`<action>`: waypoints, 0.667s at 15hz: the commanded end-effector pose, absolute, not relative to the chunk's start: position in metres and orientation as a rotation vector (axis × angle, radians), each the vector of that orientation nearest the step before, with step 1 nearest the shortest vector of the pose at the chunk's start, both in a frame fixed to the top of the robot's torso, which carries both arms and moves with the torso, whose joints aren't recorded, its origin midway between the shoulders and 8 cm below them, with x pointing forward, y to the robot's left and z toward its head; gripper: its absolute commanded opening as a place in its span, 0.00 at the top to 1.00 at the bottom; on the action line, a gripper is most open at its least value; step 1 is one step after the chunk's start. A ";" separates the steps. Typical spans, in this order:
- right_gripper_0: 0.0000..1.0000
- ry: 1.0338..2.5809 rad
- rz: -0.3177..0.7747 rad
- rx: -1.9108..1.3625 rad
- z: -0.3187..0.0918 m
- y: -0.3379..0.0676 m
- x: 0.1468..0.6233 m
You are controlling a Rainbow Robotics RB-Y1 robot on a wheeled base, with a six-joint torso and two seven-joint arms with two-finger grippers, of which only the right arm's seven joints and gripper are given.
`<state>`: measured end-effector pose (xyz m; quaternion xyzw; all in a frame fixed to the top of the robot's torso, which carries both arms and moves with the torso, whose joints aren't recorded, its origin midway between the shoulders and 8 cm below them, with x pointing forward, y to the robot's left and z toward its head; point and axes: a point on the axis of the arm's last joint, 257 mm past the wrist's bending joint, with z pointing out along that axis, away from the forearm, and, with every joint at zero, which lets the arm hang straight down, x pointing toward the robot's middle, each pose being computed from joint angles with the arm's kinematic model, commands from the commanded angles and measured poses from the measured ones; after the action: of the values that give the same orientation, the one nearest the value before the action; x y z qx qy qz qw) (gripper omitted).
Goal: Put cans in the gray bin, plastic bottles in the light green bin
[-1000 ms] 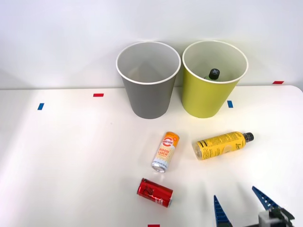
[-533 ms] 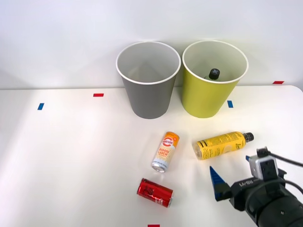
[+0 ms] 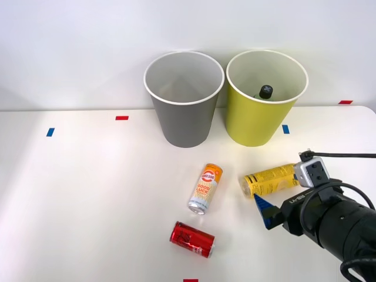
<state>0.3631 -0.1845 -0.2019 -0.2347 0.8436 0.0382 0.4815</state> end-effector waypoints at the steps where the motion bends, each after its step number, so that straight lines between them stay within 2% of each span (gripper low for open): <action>1: 0.00 2.043 -0.055 -0.900 -0.196 -0.192 0.368; 5: 0.00 1.934 -0.299 -1.290 -0.193 -0.204 0.373; 8: 0.00 1.830 -0.444 -1.535 -0.192 -0.212 0.373; 10: 0.00 1.772 -0.499 -1.667 -0.196 -0.213 0.373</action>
<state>0.3727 -0.2116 -0.1938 -0.6073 0.6943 -0.1772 0.3430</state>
